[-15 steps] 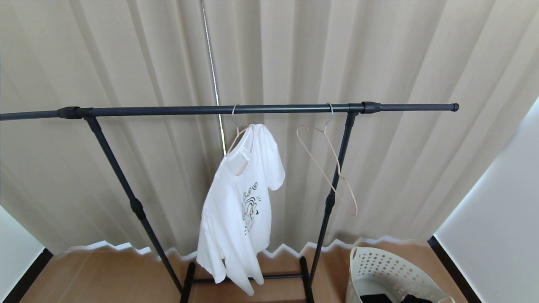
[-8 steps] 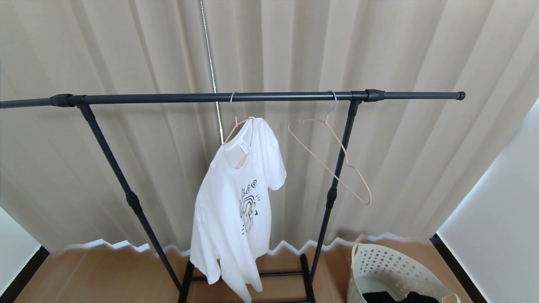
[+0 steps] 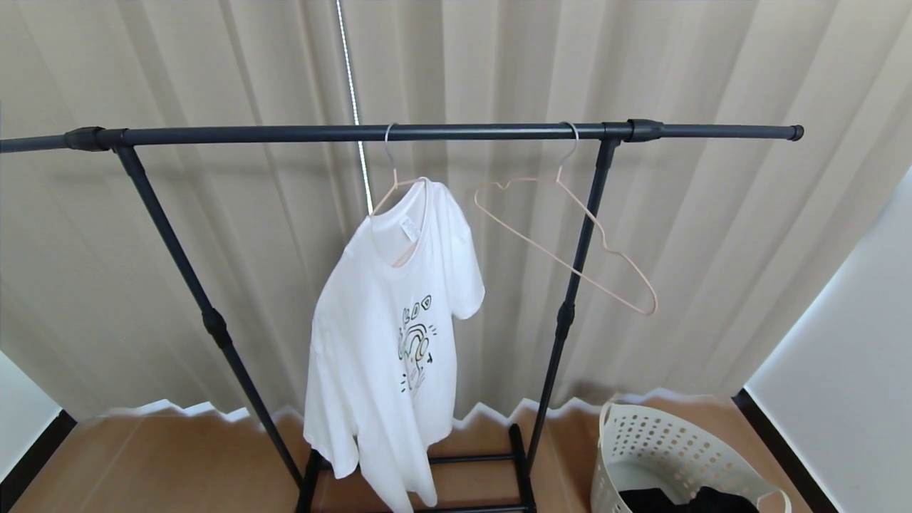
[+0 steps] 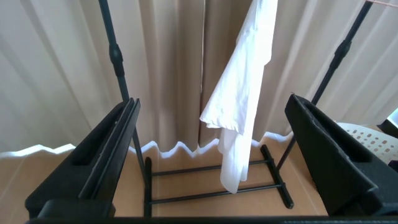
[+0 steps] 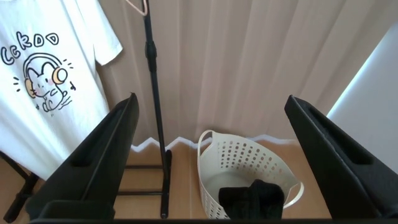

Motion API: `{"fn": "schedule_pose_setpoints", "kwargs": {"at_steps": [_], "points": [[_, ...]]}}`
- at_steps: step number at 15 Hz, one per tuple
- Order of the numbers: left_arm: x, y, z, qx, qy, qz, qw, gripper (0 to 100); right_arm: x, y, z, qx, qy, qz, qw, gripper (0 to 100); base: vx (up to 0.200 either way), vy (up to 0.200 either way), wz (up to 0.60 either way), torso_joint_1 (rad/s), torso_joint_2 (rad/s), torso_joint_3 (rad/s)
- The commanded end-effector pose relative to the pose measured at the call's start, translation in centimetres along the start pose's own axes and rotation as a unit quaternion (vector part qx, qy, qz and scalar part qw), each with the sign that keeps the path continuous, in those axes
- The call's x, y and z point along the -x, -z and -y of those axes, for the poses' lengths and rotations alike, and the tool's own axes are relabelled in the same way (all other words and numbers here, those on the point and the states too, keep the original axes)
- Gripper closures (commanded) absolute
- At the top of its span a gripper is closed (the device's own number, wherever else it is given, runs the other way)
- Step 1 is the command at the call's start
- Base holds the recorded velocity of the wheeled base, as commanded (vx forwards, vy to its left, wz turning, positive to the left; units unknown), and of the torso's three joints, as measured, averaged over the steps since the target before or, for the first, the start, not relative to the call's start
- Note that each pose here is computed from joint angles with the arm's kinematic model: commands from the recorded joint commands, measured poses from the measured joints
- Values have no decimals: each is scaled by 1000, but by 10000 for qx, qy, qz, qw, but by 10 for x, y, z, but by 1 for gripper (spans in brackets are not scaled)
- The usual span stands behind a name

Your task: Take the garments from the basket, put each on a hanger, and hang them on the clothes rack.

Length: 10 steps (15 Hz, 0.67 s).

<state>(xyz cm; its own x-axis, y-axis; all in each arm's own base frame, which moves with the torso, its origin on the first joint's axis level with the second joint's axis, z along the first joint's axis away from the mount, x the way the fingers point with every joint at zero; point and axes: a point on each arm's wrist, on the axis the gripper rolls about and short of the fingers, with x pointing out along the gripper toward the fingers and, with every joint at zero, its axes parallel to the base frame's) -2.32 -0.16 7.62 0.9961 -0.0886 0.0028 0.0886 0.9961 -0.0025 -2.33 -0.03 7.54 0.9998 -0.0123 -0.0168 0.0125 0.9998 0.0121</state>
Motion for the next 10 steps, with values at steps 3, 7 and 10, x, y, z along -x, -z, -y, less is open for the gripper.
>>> {"fn": "schedule_pose_setpoints", "kwargs": {"at_steps": [3,7,10], "points": [[0,0,0,10,-6,-6,10000,0,0,0,0,-7,0,-8,10000,0,0,0,0,-203,489,292],[0,0,0,10,-6,-6,10000,0,0,0,0,0,0,-8,10000,0,0,0,0,-209,542,338],[0,0,0,17,1,-6,10000,0,0,0,0,-7,0,-8,10000,0,0,0,0,-186,530,351]]}}
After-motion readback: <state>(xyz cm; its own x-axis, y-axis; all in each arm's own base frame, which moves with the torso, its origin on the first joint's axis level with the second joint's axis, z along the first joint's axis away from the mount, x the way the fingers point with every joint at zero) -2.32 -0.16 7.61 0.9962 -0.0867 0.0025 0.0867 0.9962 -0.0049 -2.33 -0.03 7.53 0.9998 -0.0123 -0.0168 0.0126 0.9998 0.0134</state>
